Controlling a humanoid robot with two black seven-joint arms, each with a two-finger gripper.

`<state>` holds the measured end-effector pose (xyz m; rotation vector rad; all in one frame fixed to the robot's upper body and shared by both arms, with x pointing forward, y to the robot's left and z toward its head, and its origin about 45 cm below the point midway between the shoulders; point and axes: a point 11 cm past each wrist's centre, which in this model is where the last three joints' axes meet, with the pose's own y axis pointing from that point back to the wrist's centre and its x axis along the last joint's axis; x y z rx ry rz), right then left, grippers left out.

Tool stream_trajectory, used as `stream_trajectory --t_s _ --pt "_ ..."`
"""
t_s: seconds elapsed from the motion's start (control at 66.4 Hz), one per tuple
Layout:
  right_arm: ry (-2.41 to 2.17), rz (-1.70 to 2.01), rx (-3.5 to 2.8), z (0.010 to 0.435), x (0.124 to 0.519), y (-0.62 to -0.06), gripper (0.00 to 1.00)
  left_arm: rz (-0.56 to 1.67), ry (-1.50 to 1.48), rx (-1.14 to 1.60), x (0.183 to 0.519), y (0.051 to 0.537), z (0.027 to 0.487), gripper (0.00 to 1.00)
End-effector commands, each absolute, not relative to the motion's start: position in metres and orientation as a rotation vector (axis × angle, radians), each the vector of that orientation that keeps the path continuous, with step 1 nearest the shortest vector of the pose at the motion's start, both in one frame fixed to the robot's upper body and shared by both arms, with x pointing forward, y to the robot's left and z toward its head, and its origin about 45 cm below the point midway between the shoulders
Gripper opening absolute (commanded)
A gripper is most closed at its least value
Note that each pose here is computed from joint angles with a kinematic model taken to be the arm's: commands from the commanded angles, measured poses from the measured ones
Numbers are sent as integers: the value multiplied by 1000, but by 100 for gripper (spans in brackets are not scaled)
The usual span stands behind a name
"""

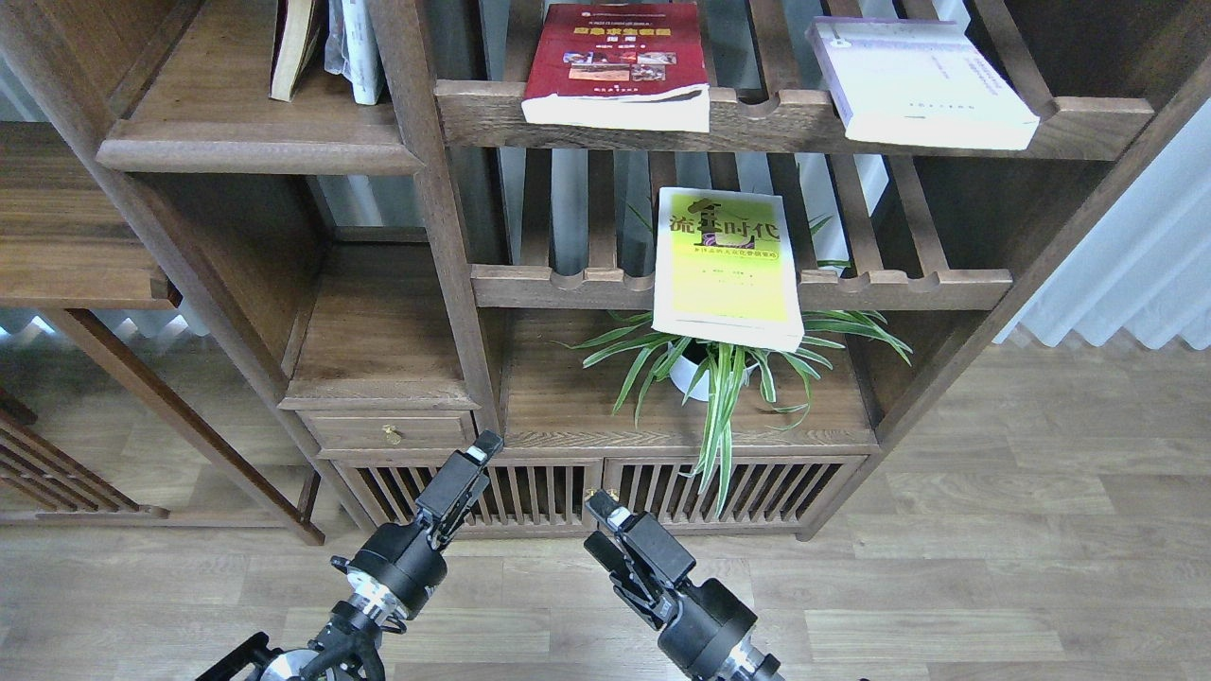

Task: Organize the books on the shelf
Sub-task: 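Raise both grippers from rest toward the shelf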

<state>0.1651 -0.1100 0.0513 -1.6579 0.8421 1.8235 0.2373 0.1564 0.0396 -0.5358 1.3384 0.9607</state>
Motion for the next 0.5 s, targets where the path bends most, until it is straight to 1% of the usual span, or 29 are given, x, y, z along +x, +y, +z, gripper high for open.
stream_trajectory --t_s 0.0,0.166,0.376,0.482 --pt "860 1831 -1636 48 159 -112 99 967 1346 -528 233 158 37 100" --pt "889 1798 -1610 49 166 -122 99 986 1334 -535 236 167 37 100" --pt "977 1634 -1488 60 199 -162 99 1016 1325 -537 236 177 34 100" --pt "983 1611 -1423 62 205 -171 99 1021 1326 -536 236 178 33 100"
